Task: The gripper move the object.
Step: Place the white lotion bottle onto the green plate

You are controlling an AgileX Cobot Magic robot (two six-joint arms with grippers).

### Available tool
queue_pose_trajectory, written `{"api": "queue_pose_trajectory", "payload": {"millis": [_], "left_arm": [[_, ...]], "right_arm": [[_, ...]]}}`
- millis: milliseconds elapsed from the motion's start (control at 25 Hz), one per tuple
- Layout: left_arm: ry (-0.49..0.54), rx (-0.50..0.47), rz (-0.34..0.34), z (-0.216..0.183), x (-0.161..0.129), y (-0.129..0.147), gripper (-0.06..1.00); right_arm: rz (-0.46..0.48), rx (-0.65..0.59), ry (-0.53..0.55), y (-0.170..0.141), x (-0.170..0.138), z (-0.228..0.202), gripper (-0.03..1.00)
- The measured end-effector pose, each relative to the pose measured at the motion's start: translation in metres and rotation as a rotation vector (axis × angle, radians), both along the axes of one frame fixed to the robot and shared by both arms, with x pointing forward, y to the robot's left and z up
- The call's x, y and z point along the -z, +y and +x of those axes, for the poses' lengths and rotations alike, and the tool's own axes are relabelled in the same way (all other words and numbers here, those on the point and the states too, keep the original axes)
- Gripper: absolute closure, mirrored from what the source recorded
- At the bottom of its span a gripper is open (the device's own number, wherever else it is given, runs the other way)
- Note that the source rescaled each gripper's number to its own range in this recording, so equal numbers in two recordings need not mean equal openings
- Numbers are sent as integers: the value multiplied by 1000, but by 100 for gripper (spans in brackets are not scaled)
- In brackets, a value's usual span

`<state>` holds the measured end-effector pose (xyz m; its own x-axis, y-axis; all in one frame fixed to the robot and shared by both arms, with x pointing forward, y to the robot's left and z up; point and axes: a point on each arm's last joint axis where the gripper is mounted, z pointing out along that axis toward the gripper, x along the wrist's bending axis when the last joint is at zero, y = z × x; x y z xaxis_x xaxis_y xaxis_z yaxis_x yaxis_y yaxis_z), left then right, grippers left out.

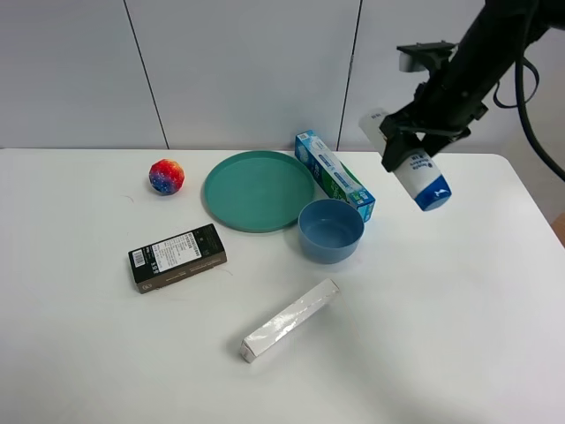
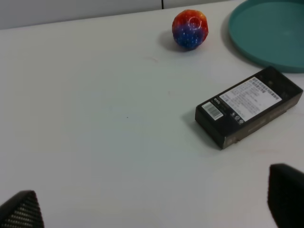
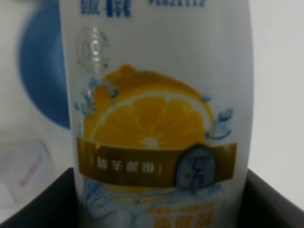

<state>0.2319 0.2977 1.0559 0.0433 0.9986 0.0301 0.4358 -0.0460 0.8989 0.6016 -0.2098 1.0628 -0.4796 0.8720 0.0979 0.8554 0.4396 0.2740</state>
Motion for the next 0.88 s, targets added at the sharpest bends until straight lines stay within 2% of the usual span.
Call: {"api": "queue_pose_trajectory", "payload": {"millis": [160, 400, 640, 880], "left_arm": [[0, 0, 0, 0, 0, 0, -6], [0, 0, 0, 0, 0, 0, -6], [0, 0, 0, 0, 0, 0, -6], [0, 0, 0, 0, 0, 0, -6]], "right_arm": [[36, -37, -51, 36, -21, 6, 96], [59, -122, -79, 91, -13, 29, 96], [115, -174, -82, 142, 13, 56, 96], [106, -170, -64, 159, 63, 79, 96]]}}
